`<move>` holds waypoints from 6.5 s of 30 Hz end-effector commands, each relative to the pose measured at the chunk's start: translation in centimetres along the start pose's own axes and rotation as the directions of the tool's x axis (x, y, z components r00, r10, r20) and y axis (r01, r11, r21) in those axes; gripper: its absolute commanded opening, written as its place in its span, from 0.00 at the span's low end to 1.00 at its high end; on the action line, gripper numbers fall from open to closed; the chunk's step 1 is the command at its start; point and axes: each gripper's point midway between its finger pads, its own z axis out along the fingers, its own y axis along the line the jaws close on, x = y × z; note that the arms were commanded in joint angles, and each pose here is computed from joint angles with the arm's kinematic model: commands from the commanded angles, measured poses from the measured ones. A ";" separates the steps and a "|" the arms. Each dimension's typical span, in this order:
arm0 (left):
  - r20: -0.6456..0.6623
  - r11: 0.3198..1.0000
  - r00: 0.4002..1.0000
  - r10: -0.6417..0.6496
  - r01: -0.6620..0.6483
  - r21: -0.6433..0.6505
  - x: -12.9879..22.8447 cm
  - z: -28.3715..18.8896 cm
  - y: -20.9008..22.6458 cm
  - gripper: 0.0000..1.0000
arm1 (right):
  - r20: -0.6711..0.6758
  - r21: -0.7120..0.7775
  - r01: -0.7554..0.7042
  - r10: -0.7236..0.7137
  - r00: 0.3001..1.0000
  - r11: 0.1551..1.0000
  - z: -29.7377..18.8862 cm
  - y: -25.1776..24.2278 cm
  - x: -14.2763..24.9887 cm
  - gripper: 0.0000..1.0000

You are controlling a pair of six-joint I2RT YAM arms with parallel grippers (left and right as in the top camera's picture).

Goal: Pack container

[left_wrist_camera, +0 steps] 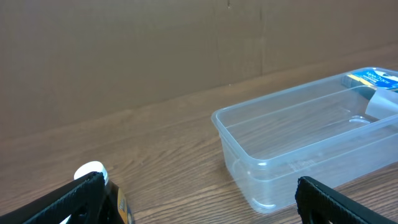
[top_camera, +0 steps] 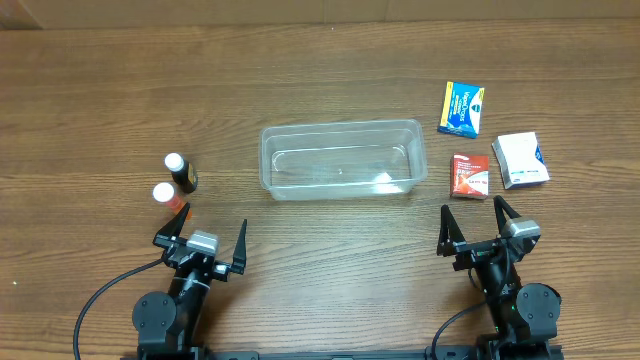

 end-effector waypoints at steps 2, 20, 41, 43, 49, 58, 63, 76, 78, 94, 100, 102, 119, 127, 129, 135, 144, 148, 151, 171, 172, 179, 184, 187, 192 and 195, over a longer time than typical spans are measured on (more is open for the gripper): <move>-0.015 1.000 1.000 -0.019 0.019 0.000 0.4 0.1 0.0 1.00 | -0.009 0.011 -0.002 0.002 1.000 1.000 0.1 -0.3 0.5 1.00; -0.015 1.000 1.000 -0.019 0.019 0.000 0.4 0.1 0.0 1.00 | -0.008 0.011 -0.002 0.002 1.000 1.000 0.1 -0.3 0.5 1.00; -0.015 1.000 1.000 -0.018 0.018 0.000 0.4 0.1 0.0 1.00 | -0.004 0.056 0.001 -0.001 1.000 0.998 0.1 -1.1 0.4 1.00; -0.015 1.000 1.000 -0.018 0.018 0.000 0.4 0.1 0.0 1.00 | -0.004 0.056 0.001 -0.001 1.000 0.998 0.1 -1.1 0.4 1.00; -0.015 1.000 1.000 -0.019 0.019 0.000 0.4 0.1 0.0 1.00 | 0.006 0.054 0.002 -0.002 1.000 0.999 0.1 -1.0 0.2 1.00; -0.006 1.000 1.000 0.003 -0.003 -0.001 0.2 0.1 0.1 1.00 | 0.003 0.054 0.000 0.000 1.000 0.999 0.1 -1.0 0.2 1.00; -0.015 1.000 1.000 0.000 0.000 0.000 0.4 0.1 0.0 1.00 | 0.001 0.046 -0.003 0.002 1.000 0.999 0.1 -0.9 0.3 1.00; 0.021 0.968 0.969 -0.245 0.246 -0.053 -0.6 0.0 1.1 1.00 | -0.069 0.084 -0.009 0.015 0.997 0.996 -0.3 -1.3 0.3 1.00; 0.042 0.957 0.958 -0.282 0.284 -0.050 -1.6 -0.2 1.2 1.00 | -0.096 0.094 -0.014 0.023 0.995 0.995 -0.5 -1.2 -0.1 1.00; -0.248 0.914 0.886 -0.392 0.345 -0.214 -10.0 -0.7 4.3 1.00 | -0.366 0.174 -0.046 0.108 0.924 0.984 3.6 -0.5 -9.4 1.00; -0.467 0.899 0.768 -0.438 0.357 -0.254 -11.4 0.7 4.7 1.00 | -0.540 0.212 -0.022 0.136 0.831 0.977 4.9 -0.7 -9.9 1.00; -0.536 0.893 0.714 -0.449 0.357 -0.273 -11.7 0.9 4.9 1.00 | -0.605 0.227 -0.018 0.155 0.781 0.974 5.0 -0.8 -9.6 1.00; -0.628 0.828 0.543 -0.557 0.303 -0.473 -11.1 0.4 7.7 1.00 | -0.650 0.269 0.015 0.170 0.740 0.963 5.2 -1.5 -9.5 1.00; -0.657 0.747 0.364 -0.660 0.225 -0.626 -6.4 -0.3 10.7 1.00 | -0.665 0.273 0.018 0.175 0.726 0.962 5.5 -1.7 -8.9 1.00; -0.664 0.734 0.320 -0.676 0.212 -0.645 -5.2 -0.2 11.2 1.00 | -0.675 0.275 0.019 0.179 0.715 0.961 5.7 -1.8 -8.5 1.00; -0.714 0.744 0.211 -0.668 0.174 -0.645 -1.9 0.9 11.6 1.00 | -0.695 0.280 0.023 0.186 0.694 0.960 6.2 -2.0 -7.7 1.00; -0.761 0.757 0.022 -0.649 0.125 -0.642 3.5 2.2 11.3 1.00 | -0.696 0.280 0.024 0.186 0.694 0.960 6.2 -2.0 -7.6 1.00; -0.767 0.760 -0.038 -0.641 0.108 -0.641 5.5 2.6 11.2 0.97 | -0.696 0.280 0.024 0.186 0.694 0.960 6.2 -2.0 -7.6 1.00; -0.770 0.764 -0.046 -0.637 0.096 -0.638 6.4 3.0 11.4 0.88 | -0.696 0.280 0.024 0.186 0.694 0.960 6.2 -2.0 -7.6 1.00; -0.771 0.767 -0.001 -0.636 0.106 -0.633 6.9 4.4 12.1 0.60 | -0.694 0.287 0.031 0.186 0.696 0.957 6.2 -2.2 -7.7 1.00; -0.771 0.766 0.000 -0.636 0.117 -0.632 6.8 4.6 11.9 0.60 | -0.694 0.287 0.031 0.186 0.696 0.957 6.2 -2.2 -7.7 1.00; -0.773 0.762 0.001 -0.635 0.167 -0.626 6.8 5.3 11.3 0.58 | -0.694 0.287 0.031 0.185 0.695 0.958 6.2 -2.2 -7.7 1.00; -0.784 0.773 0.004 -0.620 0.174 -0.610 6.7 5.6 10.8 0.59 | -0.694 0.287 0.031 0.186 0.695 0.957 6.2 -2.2 -7.7 1.00; -0.790 0.778 0.001 -0.613 0.173 -0.604 6.7 5.6 10.5 0.59 | -0.695 0.287 0.031 0.185 0.695 0.958 6.2 -2.2 -7.7 1.00; -0.793 0.780 -0.023 -0.609 0.168 -0.603 7.2 5.0 10.0 0.57 | -0.695 0.287 0.031 0.186 0.695 0.957 6.2 -2.2 -7.7 1.00; -0.795 0.780 -0.048 -0.605 0.162 -0.604 8.1 4.4 9.6 0.56 | -0.695 0.287 0.031 0.185 0.695 0.958 6.2 -2.2 -7.7 1.00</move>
